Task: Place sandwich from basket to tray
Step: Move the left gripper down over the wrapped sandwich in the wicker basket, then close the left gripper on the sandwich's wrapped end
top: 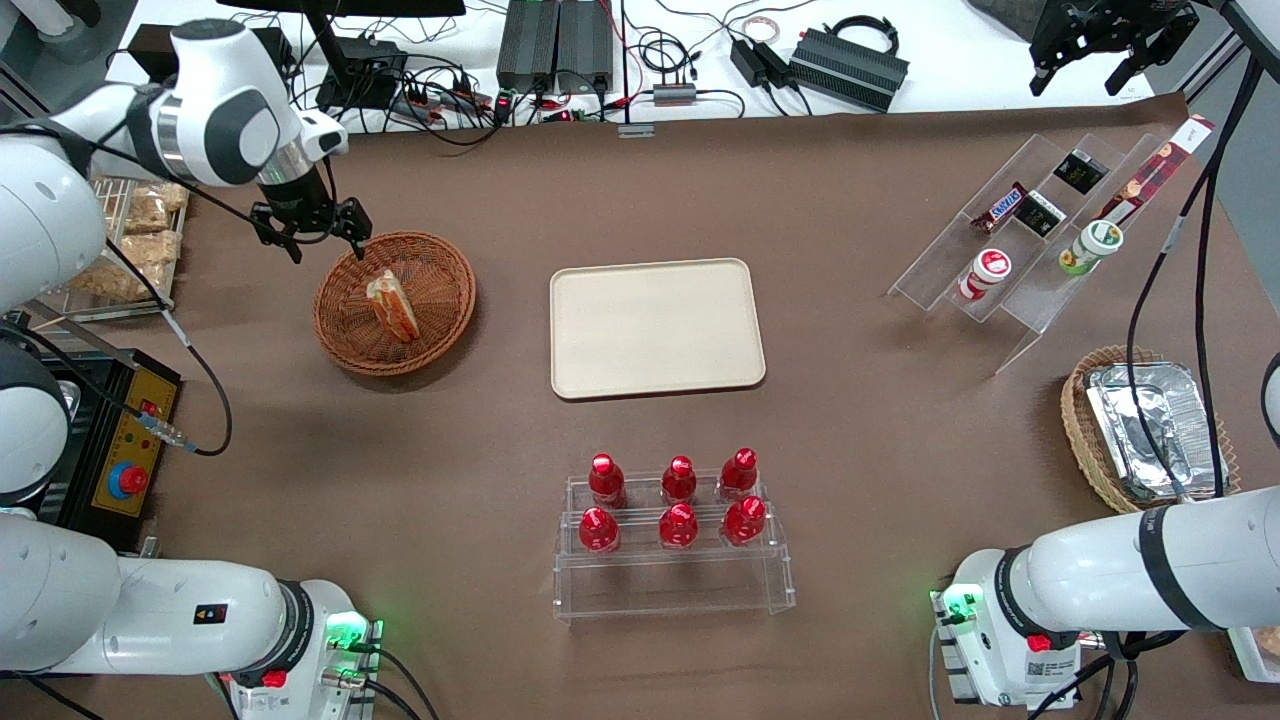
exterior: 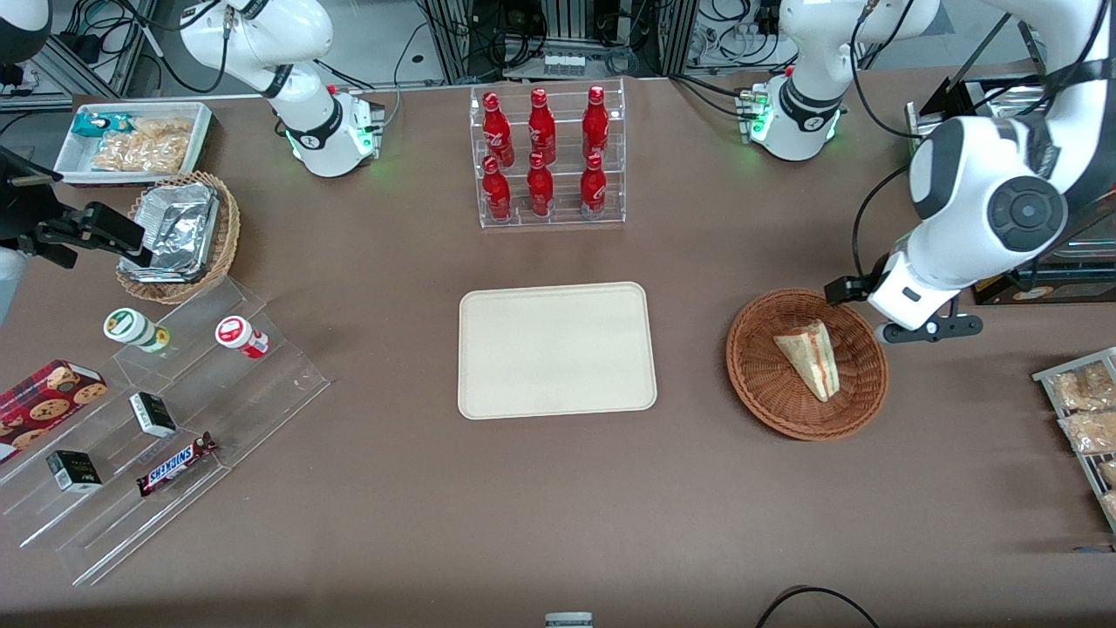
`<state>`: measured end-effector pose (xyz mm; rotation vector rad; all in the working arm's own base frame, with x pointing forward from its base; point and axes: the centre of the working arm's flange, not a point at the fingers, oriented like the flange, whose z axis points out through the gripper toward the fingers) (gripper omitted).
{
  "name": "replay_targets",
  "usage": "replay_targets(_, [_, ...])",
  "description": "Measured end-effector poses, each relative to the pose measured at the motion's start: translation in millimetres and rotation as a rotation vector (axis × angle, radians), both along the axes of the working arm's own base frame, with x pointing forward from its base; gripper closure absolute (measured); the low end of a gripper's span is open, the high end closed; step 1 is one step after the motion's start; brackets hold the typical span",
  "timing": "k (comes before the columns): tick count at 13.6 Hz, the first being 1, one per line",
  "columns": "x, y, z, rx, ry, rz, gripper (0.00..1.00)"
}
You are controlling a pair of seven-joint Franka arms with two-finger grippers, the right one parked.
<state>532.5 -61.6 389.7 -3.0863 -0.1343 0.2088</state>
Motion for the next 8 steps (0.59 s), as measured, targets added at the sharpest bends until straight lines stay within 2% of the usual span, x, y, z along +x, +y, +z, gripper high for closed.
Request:
replay_targets(3, [-8,0,-34,0.005,-0.063,0.140,0.00])
replay_targets(8, [-5,-24,-68,0.034,-0.102,0.553,0.00])
